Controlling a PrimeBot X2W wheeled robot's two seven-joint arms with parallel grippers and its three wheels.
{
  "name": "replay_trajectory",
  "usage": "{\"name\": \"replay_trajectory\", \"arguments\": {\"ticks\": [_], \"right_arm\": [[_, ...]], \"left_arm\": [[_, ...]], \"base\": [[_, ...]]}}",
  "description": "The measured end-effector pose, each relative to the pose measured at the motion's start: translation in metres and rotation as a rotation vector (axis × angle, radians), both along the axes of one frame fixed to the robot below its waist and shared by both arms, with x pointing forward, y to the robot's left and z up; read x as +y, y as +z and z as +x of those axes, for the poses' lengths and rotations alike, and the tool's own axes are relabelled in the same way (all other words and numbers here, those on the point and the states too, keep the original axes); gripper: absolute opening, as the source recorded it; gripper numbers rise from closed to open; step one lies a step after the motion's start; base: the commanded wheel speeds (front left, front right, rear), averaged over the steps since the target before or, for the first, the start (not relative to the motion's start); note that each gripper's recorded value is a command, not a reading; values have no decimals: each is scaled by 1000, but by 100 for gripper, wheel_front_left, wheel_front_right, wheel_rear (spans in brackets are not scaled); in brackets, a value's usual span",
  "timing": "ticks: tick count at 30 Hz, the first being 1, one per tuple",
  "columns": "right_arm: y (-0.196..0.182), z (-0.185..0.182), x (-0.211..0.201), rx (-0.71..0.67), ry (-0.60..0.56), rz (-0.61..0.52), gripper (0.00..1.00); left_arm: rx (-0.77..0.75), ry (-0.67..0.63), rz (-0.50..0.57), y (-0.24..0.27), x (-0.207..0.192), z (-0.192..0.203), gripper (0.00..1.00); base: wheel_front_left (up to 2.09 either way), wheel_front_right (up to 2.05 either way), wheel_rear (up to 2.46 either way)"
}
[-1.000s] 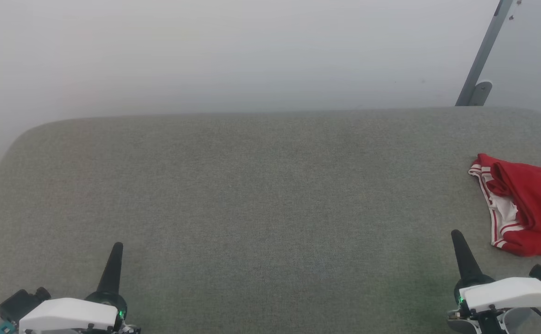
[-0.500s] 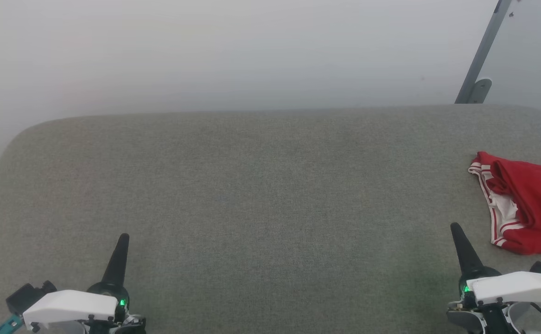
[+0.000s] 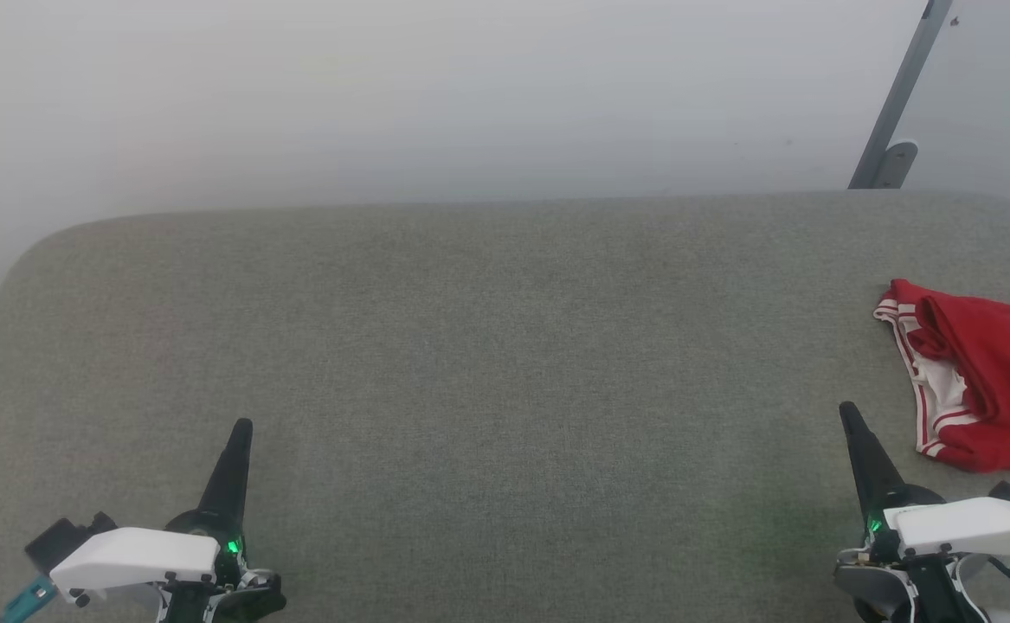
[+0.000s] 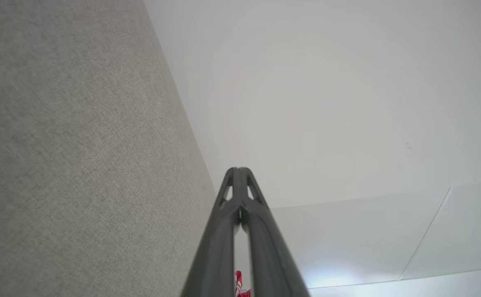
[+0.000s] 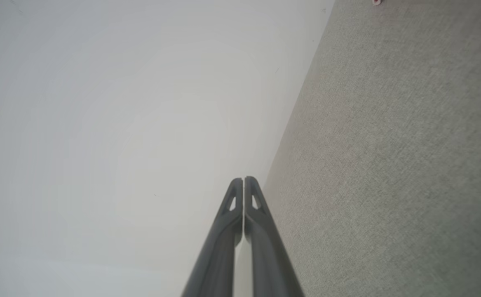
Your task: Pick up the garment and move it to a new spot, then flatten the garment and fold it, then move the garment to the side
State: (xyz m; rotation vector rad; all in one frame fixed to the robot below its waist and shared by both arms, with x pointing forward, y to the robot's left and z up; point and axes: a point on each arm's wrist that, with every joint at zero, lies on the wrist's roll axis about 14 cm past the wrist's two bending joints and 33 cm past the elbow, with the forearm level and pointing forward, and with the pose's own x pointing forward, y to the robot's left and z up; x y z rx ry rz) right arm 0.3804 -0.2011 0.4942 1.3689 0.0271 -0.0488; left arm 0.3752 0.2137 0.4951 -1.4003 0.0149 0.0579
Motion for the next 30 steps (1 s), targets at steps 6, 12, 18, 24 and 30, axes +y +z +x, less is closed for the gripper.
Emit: {"name": "replay_trajectory", "arguments": {"ticks": [6, 12, 18, 24, 30], "right_arm": [[3, 2, 1, -9, 5, 49, 0], [4, 3, 1, -16, 6, 103, 0], [7, 5, 1, -27, 9, 147, 0], [9, 7, 1, -37, 13, 190, 0], [10, 8, 2, -41, 14, 205, 0]], "left_arm": [[-5, -6, -38, 1, -3, 2, 0], [-19, -13, -88, 5, -7, 6, 0], [-25, -19, -122, 6, -10, 9, 0], [-36, -26, -162, 9, -13, 12, 0], [-37, -28, -174, 9, -14, 12, 0]], "base": [[0, 0, 0], [0, 0, 0], [0, 0, 0], [0, 0, 0], [0, 0, 0]]}}
